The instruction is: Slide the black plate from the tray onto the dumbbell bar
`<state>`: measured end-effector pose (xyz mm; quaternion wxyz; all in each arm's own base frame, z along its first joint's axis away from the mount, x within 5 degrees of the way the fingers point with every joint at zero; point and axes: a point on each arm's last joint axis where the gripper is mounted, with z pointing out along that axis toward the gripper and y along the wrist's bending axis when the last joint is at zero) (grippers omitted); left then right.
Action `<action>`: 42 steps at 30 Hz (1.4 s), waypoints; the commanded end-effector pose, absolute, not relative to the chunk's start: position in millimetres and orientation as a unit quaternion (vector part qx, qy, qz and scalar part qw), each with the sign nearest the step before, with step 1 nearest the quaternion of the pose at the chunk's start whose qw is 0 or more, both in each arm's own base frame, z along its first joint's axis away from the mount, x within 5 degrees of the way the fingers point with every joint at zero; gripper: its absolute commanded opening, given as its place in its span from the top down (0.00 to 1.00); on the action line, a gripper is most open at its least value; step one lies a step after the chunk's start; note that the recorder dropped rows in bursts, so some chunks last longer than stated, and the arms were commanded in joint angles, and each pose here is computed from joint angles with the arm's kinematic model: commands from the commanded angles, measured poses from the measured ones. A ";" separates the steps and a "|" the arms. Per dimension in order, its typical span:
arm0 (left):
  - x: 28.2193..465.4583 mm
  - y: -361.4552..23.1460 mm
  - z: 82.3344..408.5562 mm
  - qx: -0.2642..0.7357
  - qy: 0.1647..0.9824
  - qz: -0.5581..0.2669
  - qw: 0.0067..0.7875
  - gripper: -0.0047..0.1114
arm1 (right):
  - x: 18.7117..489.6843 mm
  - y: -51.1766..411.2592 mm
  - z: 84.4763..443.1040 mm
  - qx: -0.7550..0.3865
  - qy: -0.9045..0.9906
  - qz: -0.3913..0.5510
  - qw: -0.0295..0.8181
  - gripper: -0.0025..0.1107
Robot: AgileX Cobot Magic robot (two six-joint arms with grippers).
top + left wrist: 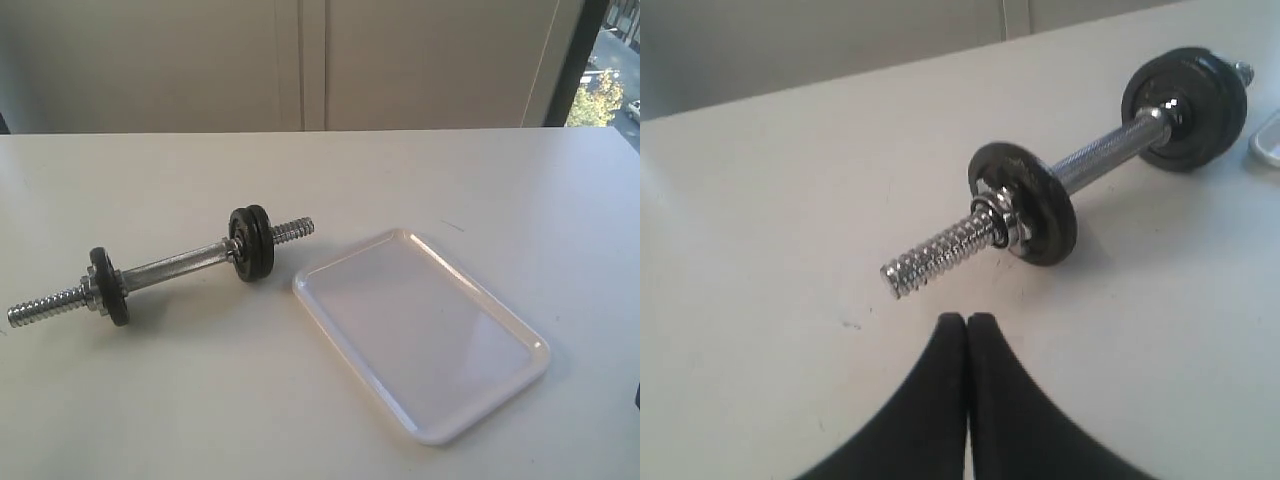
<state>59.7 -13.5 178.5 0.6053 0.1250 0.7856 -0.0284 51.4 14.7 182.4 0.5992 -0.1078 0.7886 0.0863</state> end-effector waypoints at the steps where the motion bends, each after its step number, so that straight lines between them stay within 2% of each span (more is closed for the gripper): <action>1: 52.0 -9.8 169.5 0.087 0.807 -0.022 0.583 0.96 | 51.5 14.7 182.5 -0.110 0.783 0.085 0.606 0.98; 4: 52.1 -7.9 169.0 0.055 0.812 -0.023 0.580 0.96 | 51.4 14.7 182.3 -0.110 0.784 0.085 0.605 0.98; 42: 52.0 -8.7 169.2 0.066 0.811 -0.028 0.581 0.96 | 51.4 14.7 182.3 -0.110 0.784 0.085 0.605 0.98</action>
